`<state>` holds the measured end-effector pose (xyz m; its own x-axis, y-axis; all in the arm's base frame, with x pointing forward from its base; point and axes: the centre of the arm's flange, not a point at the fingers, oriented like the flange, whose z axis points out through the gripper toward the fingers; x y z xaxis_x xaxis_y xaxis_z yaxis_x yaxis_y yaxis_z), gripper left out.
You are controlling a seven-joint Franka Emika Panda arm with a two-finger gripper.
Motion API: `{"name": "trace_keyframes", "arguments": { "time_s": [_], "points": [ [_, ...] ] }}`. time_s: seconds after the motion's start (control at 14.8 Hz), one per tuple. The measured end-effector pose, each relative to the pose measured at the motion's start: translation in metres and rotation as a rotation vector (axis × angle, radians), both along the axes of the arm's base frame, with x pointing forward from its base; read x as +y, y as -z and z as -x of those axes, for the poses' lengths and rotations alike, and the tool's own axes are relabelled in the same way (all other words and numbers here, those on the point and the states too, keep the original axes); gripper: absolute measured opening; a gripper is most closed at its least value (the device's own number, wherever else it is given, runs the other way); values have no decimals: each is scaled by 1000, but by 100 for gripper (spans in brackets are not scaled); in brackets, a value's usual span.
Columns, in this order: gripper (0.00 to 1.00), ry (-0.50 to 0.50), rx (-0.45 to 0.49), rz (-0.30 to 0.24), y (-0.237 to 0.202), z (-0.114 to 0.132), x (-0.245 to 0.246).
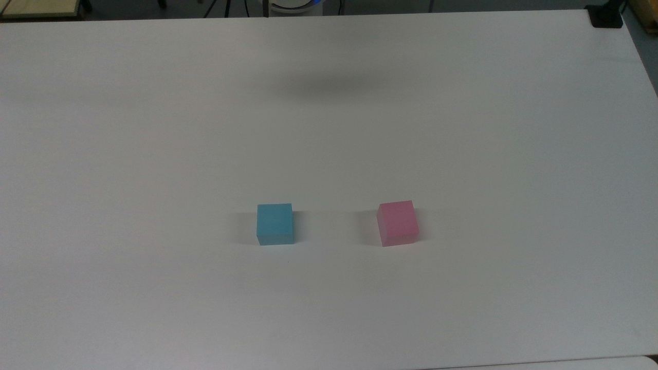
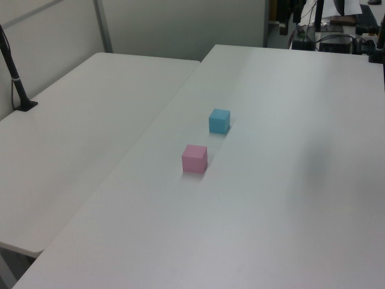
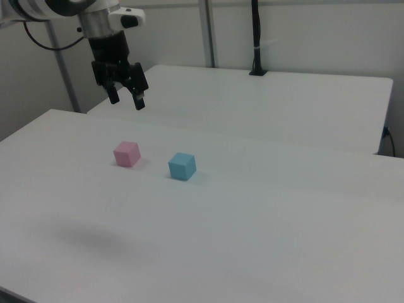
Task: Put blue cube on pink cube
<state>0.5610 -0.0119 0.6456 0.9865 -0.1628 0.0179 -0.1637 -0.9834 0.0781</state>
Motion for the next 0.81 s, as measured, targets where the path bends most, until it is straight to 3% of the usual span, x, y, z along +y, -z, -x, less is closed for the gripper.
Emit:
{"name": "trace_keyframes", "arguments": {
  "time_s": [0.47, 0.81],
  "points": [
    [100, -38, 61, -7, 34, -16, 20],
    [100, -39, 62, -7, 35, -17, 21]
  ]
}}
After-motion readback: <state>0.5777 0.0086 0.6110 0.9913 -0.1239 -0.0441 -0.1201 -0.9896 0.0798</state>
